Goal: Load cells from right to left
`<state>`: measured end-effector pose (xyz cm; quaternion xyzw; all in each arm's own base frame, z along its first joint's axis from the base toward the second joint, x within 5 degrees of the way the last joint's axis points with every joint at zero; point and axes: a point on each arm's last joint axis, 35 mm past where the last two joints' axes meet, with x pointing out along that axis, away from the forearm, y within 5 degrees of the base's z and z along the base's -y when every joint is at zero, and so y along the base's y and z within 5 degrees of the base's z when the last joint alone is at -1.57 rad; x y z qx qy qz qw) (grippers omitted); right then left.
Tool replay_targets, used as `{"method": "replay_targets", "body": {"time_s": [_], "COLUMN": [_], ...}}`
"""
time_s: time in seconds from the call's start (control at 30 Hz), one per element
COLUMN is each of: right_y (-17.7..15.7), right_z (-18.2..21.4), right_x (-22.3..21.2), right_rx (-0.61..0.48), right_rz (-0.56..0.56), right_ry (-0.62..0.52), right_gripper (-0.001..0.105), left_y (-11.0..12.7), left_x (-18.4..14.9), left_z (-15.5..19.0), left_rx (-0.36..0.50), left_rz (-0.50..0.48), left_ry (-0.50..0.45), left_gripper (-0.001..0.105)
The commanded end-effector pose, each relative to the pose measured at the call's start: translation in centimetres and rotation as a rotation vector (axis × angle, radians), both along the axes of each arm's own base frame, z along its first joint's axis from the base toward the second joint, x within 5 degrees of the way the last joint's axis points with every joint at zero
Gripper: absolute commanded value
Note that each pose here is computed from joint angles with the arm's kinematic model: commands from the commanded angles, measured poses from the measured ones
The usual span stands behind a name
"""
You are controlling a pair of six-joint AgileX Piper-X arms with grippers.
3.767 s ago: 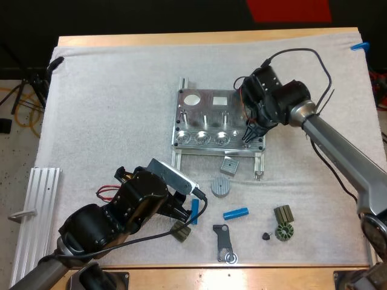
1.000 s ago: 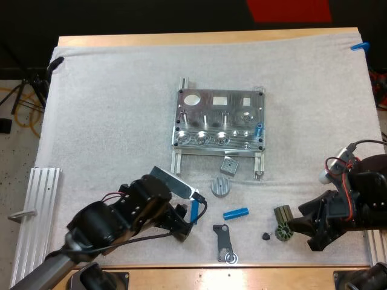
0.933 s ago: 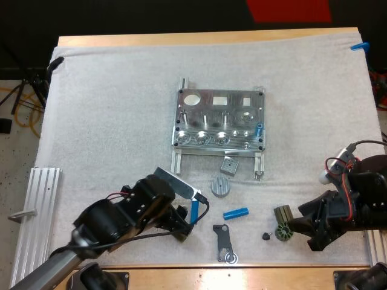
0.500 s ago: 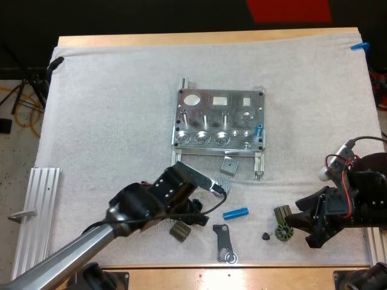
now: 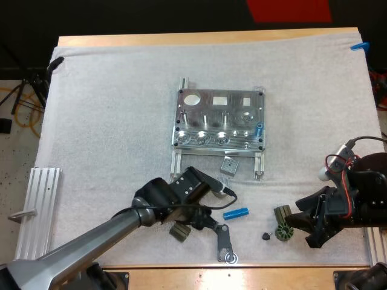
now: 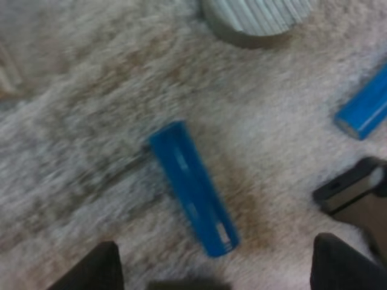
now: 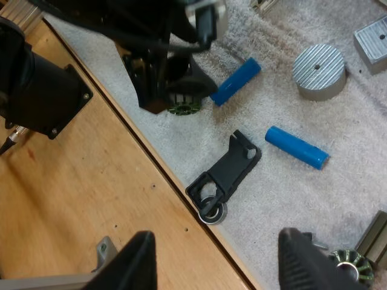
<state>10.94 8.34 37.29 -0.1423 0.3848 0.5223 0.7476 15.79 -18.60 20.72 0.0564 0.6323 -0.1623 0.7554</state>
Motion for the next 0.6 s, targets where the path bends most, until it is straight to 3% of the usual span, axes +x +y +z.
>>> {"method": "replay_targets", "body": {"time_s": [0.0, 0.33, 0.57], "right_y": [-0.1, -0.1, -0.1], "right_z": [0.3, 0.3, 0.3], "right_x": [-0.1, -0.1, -0.1], "right_rx": [0.014, 0.014, 0.014], "right_rz": [0.006, 0.006, 0.006], "right_ry": [-0.016, -0.016, -0.016], "right_gripper": [0.046, 0.046, 0.046], "left_y": [-0.5, -1.6, -1.8], "left_x": [-0.1, 0.1, 0.3], "left_z": [-0.3, -3.7, -4.6], "left_rx": [-0.008, 0.091, 0.106], "left_rz": [-0.008, -0.02, -0.02], "left_ry": [-0.003, 0.078, 0.09], "left_gripper": [0.063, 0.063, 0.063]}}
